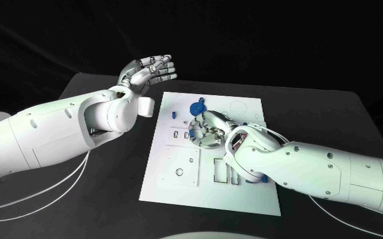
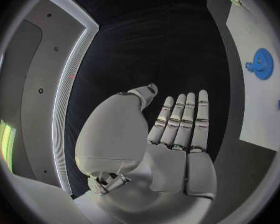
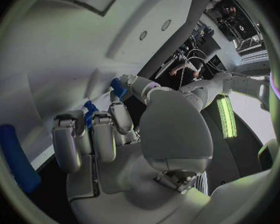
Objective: Assemble the parts on the task board
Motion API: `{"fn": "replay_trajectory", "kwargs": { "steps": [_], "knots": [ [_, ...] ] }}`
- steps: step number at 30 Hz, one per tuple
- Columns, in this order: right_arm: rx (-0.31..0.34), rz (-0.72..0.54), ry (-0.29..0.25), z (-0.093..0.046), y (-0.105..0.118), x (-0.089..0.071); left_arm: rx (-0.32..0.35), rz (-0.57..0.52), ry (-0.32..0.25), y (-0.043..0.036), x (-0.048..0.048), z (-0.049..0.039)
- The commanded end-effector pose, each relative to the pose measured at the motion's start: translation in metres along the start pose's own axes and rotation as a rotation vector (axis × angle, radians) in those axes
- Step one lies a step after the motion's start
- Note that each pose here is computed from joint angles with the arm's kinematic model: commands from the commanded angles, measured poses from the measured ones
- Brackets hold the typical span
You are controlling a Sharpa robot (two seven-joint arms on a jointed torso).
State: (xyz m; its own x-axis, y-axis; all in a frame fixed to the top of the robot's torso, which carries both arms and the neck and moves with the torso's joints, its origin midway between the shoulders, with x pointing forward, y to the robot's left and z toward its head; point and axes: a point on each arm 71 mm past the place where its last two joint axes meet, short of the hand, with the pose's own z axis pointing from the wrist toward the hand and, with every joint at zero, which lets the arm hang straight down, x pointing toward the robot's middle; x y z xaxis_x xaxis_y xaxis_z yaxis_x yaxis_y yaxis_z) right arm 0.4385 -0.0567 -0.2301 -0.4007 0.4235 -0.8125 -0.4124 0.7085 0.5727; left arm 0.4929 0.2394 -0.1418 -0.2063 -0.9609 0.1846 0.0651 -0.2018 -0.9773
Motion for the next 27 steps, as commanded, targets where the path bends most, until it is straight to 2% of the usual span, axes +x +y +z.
{"fn": "replay_trajectory", "kwargs": {
  "steps": [1, 11, 14, 18, 20, 23, 27],
  "knots": [
    [-0.019, 0.001, -0.021, -0.001, 0.002, -0.001, 0.006, -0.01, 0.019, -0.0007, 0.0022, 0.0],
    [-0.037, 0.027, -0.054, -0.008, 0.003, -0.002, 0.005, -0.01, 0.018, -0.0007, 0.0017, 0.0],
    [-0.063, 0.054, -0.091, -0.012, 0.005, -0.006, 0.001, -0.005, 0.017, -0.0004, 0.0009, 0.0002],
    [-0.131, 0.135, -0.151, -0.02, 0.012, -0.019, -0.02, 0.037, 0.031, 0.0011, 0.0, 0.0005],
    [-0.145, 0.178, -0.158, -0.022, 0.013, -0.027, -0.035, 0.063, 0.046, 0.0023, 0.0, 0.0007],
    [-0.116, 0.274, -0.152, -0.025, 0.011, -0.044, -0.075, 0.134, 0.099, 0.0053, 0.0011, 0.0006],
    [-0.058, 0.362, -0.142, -0.028, 0.0, -0.07, -0.185, 0.25, 0.21, 0.0131, 0.0037, -0.0017]
  ]
}}
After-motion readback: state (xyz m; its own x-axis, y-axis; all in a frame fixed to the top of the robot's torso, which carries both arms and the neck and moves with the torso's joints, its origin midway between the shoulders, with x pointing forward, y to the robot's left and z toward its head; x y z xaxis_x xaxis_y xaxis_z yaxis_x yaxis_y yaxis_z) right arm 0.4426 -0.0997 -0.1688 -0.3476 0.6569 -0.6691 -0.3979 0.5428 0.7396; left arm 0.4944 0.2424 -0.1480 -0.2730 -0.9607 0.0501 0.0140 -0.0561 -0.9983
